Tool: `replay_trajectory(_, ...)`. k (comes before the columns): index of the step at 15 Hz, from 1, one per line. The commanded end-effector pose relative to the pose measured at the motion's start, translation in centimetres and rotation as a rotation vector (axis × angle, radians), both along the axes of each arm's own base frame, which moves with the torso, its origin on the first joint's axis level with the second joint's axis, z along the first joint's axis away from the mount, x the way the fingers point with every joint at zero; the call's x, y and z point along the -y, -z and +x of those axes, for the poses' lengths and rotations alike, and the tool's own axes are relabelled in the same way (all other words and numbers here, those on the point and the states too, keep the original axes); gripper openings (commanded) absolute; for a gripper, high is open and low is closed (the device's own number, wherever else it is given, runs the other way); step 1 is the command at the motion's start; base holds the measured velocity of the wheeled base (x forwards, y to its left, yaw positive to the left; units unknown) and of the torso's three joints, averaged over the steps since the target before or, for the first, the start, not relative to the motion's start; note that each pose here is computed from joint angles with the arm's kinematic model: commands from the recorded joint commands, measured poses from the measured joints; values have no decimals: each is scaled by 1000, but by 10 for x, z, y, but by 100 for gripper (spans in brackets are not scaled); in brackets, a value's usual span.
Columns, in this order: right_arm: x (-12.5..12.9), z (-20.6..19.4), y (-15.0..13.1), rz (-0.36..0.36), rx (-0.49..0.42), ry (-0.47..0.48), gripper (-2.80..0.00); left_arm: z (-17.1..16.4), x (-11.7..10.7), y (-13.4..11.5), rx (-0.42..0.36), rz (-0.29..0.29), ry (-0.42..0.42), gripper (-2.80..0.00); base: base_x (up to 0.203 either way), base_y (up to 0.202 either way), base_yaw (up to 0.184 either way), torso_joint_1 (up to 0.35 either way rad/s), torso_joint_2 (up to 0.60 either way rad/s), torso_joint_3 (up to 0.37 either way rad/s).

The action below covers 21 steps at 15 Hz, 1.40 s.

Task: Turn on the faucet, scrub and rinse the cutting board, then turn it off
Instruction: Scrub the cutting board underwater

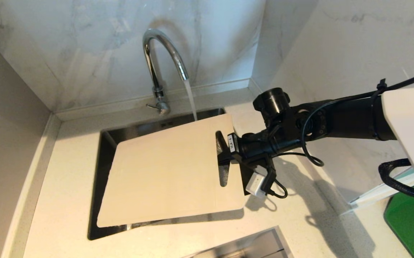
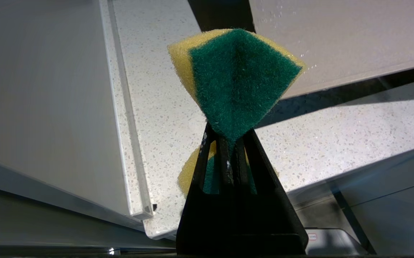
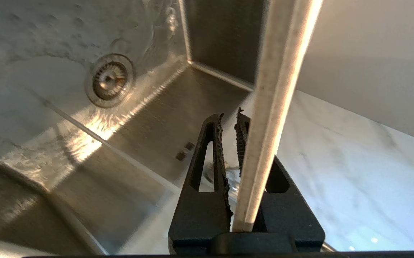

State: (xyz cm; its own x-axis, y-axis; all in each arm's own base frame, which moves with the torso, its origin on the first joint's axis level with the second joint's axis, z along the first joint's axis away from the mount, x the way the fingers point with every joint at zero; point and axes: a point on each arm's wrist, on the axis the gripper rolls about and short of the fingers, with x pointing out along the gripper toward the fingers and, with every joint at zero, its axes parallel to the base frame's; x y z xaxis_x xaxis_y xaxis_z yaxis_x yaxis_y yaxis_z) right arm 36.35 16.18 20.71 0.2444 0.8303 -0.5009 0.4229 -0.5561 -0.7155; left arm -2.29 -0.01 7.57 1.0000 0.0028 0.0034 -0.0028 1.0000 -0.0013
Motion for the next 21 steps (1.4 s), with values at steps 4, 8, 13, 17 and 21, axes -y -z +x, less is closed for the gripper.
replay_trajectory(4,6,-16,-26,24,60,-10,-280,0,0,0,1,0,0,-280,0,0,0,0,0,0)
replay_trajectory(8,6,-16,-24,24,55,-14,-280,0,0,0,1,0,0,-280,0,0,0,0,0,0)
replay_trajectory(13,6,-16,-21,20,46,-15,-280,0,0,0,1,0,0,-280,0,0,0,0,0,0)
replay_trajectory(17,6,-14,-17,16,37,-16,-280,-3,0,-10,35,19,-6,-280,0,0,0,0,0,0)
replay_trajectory(21,5,-14,-17,17,40,-16,-280,-20,0,-103,120,36,4,-280,0,0,0,0,0,0)
